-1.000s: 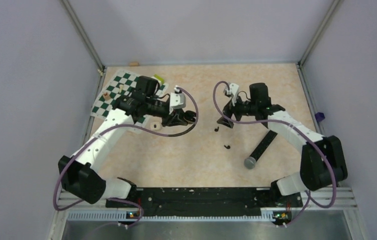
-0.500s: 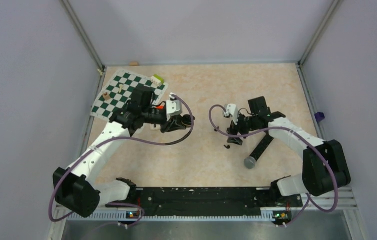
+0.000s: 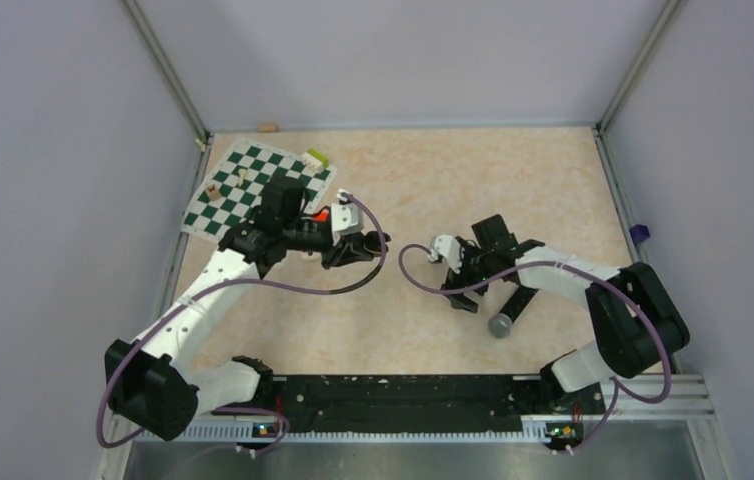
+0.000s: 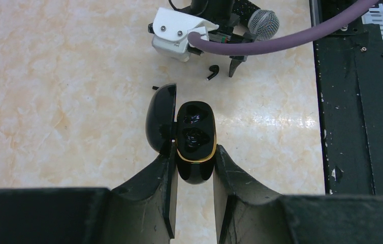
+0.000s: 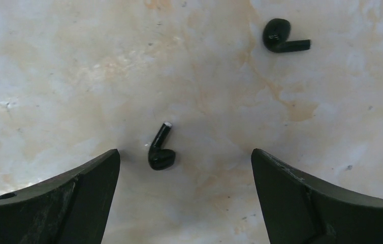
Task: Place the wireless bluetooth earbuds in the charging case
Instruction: Pick up the earbud from the center of the board.
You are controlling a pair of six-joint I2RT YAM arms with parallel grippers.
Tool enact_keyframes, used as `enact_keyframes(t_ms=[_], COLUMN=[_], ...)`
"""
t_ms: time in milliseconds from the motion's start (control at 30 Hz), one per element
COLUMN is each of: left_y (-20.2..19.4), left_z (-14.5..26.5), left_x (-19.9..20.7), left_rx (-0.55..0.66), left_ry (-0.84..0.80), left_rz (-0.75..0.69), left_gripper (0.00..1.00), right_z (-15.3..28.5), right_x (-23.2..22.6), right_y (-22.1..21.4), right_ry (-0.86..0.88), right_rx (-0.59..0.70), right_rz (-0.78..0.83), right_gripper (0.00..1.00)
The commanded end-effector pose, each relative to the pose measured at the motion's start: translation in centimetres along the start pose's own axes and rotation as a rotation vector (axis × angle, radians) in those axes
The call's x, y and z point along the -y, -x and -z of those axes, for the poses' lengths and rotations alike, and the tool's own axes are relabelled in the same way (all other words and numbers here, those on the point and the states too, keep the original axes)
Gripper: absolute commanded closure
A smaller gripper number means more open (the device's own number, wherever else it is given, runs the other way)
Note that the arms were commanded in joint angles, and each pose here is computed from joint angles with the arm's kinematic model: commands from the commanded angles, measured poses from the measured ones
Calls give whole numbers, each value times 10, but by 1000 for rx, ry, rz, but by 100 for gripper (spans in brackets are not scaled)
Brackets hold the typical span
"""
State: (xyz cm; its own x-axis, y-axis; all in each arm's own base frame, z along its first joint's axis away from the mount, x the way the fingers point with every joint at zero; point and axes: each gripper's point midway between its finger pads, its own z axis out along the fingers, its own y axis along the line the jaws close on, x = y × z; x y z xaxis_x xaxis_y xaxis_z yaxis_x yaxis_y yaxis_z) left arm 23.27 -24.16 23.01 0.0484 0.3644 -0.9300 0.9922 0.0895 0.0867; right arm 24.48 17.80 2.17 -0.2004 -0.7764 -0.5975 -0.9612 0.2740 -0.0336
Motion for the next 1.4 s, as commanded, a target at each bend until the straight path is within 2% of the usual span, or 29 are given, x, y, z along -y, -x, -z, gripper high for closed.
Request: enact_keyframes(t_ms=[0,233,400,633,800,933,1167,1367], left_y=[16,17,19,19,19,18,17,17], left_z=[3,1,3,1,1,0,0,0], left_x=[1,2,3,1,2,1,0,1], left_rx=[57,66,69,72,70,70,67,70], left_ry=[4,-13,-11,-13,-11,-15,-11,-14], left_rz=[-56,-51,-52,-43,-42,-40,-38,-41], left_gripper=[100,100,100,100,100,100,100,100], right_z=[3,20,29,41,50,56,20,4], right_x=[40,60,67,91,74,63,46,35], right_y=[9,16,13,21,43,57,34,9], right_ry=[-204,-337,-381,-502,-332,-172,17,66], right_rx=[-9,10,-25,-9,79,142,8,-92], right_rz=[22,73,114,45,0,-111,-398,-472], right_gripper=[1,1,1,1,1,5,26,36])
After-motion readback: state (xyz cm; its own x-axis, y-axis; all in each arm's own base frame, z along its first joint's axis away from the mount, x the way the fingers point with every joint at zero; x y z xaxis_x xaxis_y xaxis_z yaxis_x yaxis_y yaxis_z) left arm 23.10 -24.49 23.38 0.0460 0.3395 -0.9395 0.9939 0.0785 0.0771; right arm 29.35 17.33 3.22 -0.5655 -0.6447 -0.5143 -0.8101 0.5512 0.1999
